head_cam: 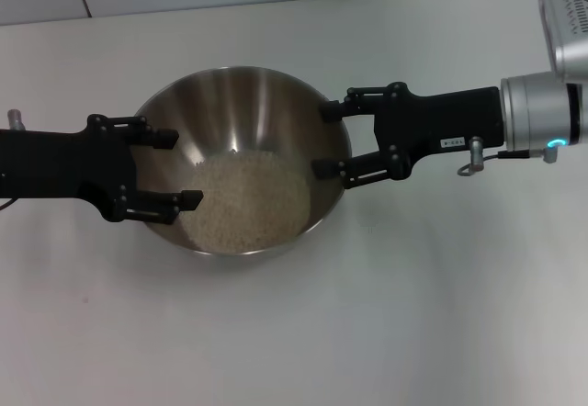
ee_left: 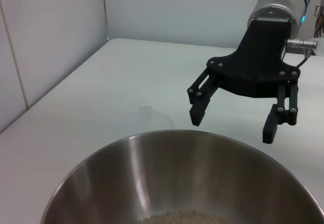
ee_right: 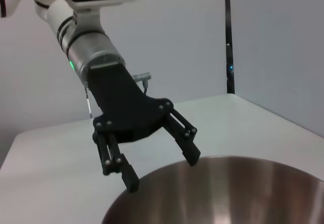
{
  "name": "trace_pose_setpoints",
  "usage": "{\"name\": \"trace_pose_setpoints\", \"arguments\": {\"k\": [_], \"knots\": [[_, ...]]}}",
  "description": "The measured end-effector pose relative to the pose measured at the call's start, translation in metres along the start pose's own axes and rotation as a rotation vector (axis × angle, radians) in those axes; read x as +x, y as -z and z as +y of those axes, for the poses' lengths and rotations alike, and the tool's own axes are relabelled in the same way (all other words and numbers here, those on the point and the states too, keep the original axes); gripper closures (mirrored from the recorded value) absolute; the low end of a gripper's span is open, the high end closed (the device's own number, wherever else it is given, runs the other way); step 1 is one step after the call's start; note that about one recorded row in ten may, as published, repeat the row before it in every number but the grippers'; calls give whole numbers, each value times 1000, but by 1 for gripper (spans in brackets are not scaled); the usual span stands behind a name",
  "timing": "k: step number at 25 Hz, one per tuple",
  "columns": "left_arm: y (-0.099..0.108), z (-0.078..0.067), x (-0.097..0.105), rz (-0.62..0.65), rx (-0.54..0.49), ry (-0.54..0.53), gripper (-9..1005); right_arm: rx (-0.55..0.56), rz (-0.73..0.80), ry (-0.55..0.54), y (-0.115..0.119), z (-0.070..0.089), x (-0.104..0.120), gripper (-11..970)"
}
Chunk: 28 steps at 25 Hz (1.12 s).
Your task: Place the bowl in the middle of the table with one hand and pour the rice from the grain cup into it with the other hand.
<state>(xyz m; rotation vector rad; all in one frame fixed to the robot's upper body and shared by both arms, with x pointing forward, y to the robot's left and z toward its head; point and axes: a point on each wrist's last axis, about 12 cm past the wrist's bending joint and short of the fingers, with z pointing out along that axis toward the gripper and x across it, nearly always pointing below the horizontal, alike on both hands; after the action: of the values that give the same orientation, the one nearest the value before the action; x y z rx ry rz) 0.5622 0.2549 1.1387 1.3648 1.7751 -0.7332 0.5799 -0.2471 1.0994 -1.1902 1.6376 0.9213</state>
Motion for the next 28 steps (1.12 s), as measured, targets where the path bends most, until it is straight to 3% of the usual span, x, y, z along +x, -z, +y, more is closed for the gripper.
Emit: {"name": "trace_pose_setpoints", "arguments": {"k": [11,28], "knots": [[-2,-1,0,3,7,-4,134,103,116,63,3,16,0,129],[-3,-1,-2,4,13,-11,135,95,100,41,6,18,-4,129]]}}
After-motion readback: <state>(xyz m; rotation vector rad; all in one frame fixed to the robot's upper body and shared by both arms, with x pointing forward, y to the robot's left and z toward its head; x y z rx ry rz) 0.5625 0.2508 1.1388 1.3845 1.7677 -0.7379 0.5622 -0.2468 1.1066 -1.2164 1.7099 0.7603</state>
